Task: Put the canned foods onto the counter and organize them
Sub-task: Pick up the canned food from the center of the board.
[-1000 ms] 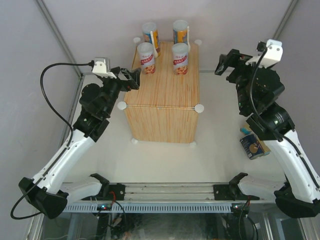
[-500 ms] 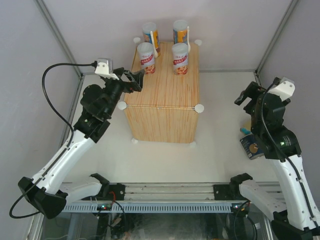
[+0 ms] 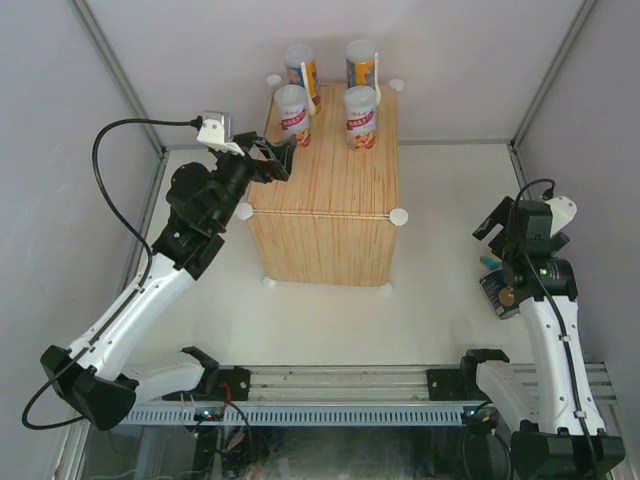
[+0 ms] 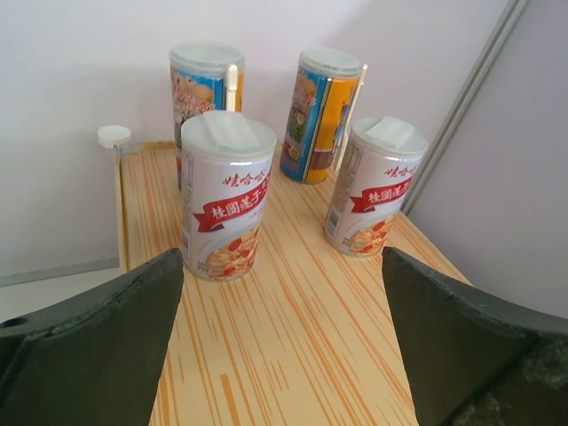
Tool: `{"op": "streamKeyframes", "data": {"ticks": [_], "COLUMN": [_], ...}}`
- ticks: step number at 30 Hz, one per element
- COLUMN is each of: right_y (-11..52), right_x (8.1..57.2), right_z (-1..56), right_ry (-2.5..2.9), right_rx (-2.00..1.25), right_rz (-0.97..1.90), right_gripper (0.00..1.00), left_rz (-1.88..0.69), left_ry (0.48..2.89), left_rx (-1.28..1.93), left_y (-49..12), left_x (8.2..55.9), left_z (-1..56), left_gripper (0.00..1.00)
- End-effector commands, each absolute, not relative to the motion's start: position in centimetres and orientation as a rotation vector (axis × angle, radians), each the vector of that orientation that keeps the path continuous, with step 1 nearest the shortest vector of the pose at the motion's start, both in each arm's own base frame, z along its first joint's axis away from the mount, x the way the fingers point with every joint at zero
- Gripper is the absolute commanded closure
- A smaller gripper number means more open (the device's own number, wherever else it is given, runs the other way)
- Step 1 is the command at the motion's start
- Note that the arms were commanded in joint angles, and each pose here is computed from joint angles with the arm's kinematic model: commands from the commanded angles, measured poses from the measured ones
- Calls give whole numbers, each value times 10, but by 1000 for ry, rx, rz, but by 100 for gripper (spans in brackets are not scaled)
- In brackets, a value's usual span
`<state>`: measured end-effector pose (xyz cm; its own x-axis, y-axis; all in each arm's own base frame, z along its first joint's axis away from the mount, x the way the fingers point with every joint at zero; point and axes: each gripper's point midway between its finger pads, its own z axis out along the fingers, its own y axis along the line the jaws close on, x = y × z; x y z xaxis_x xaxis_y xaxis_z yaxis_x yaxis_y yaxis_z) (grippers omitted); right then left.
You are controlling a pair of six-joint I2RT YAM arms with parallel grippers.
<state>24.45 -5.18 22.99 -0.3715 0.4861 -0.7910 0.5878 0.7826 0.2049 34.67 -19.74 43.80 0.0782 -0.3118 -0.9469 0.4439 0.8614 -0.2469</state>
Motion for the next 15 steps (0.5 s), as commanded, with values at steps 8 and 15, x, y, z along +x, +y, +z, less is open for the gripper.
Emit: {"op": "streamKeyframes", "data": {"ticks": [8, 15], "right_y": [-70, -91], "right_x": [261, 277], "right_z": [184, 161], "right_ry": [2091, 2116], "right_rx": [983, 1069], "right_rz": [-138, -187], "right_gripper": [6, 6], "left_rz": [-667, -683], "left_ry": [1229, 1221], "left_rx": [90, 79], "left_y": [-204, -204], "left_x": [338, 338], "left_z": [500, 499], "left_gripper": [3, 3]}}
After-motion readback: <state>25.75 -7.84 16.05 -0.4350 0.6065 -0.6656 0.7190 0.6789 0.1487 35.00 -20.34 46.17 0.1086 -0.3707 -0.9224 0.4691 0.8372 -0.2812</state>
